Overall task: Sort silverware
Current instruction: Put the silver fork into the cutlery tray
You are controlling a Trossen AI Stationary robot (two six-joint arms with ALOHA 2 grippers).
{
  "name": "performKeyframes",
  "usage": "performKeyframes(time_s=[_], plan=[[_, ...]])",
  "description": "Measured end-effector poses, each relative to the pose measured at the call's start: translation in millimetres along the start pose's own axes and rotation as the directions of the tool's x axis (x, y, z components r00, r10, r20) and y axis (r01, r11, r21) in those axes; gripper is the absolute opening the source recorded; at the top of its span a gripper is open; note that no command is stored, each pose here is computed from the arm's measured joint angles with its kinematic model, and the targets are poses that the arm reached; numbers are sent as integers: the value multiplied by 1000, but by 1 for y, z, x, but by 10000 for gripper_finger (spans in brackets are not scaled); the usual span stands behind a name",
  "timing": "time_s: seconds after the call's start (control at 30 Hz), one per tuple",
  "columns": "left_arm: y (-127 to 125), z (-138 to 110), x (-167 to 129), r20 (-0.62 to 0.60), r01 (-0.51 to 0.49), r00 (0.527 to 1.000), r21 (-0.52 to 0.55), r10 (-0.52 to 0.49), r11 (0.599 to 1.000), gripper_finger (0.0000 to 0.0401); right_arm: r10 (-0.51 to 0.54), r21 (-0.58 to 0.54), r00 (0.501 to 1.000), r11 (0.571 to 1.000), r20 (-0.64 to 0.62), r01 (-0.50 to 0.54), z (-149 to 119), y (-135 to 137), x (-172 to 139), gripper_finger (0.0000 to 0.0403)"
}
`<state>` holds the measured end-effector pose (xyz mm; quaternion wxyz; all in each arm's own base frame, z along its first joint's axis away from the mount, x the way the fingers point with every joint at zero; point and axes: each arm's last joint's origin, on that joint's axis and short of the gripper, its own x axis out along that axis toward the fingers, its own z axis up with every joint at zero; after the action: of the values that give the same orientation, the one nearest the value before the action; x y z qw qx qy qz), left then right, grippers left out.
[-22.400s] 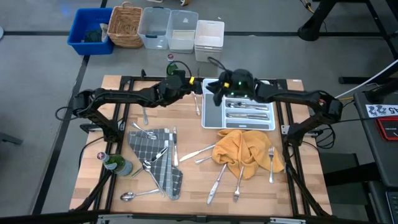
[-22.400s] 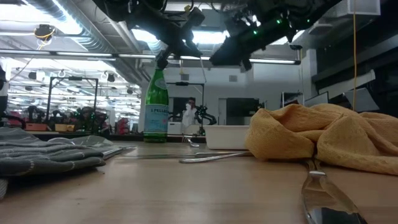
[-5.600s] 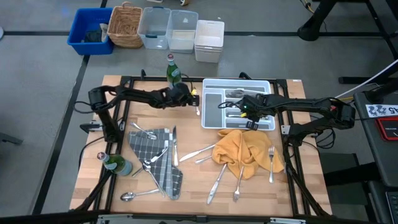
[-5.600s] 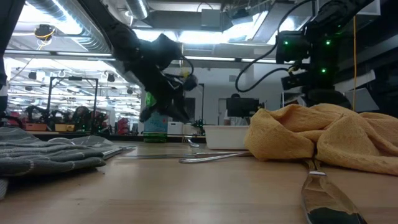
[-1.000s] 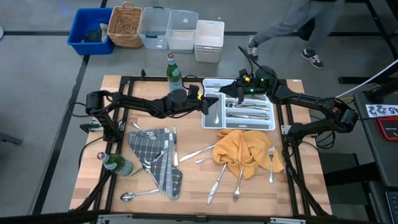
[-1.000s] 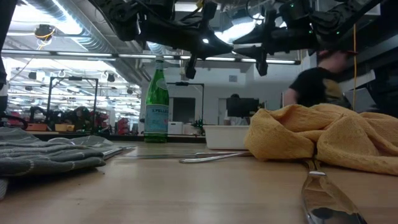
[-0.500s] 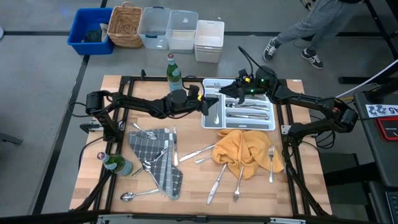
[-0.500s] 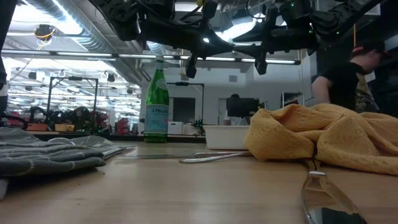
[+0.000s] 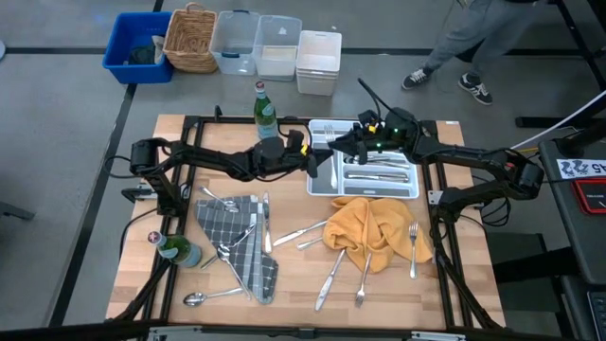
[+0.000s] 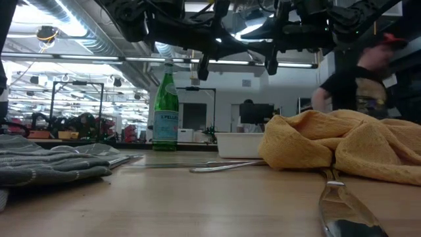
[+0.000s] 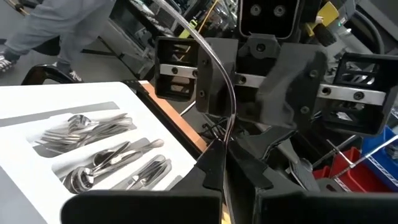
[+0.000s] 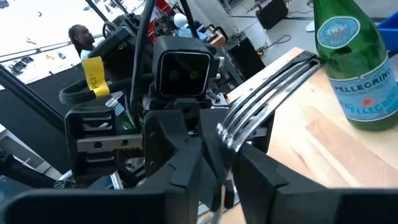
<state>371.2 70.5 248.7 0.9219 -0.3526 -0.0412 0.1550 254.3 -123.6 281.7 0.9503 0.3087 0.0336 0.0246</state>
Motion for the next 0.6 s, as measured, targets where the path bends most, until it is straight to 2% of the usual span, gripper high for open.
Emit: performKeyframes(time_s=[0.2, 0.37, 0.6], plan=[[-4, -4, -1, -10, 5, 1000, 17, -5, 1000, 0, -11, 0, 1000, 1000, 9, 11, 0, -1, 0, 11], [-4, -4, -1, -12, 3, 1000, 58, -2, 998, 17, -17, 1, 1000, 1000, 9, 17, 0, -1, 0, 17], [3, -6, 0, -52, -32, 998, 30, 34, 999, 86, -55, 0, 998, 998, -9, 55, 3, -12, -8, 12]])
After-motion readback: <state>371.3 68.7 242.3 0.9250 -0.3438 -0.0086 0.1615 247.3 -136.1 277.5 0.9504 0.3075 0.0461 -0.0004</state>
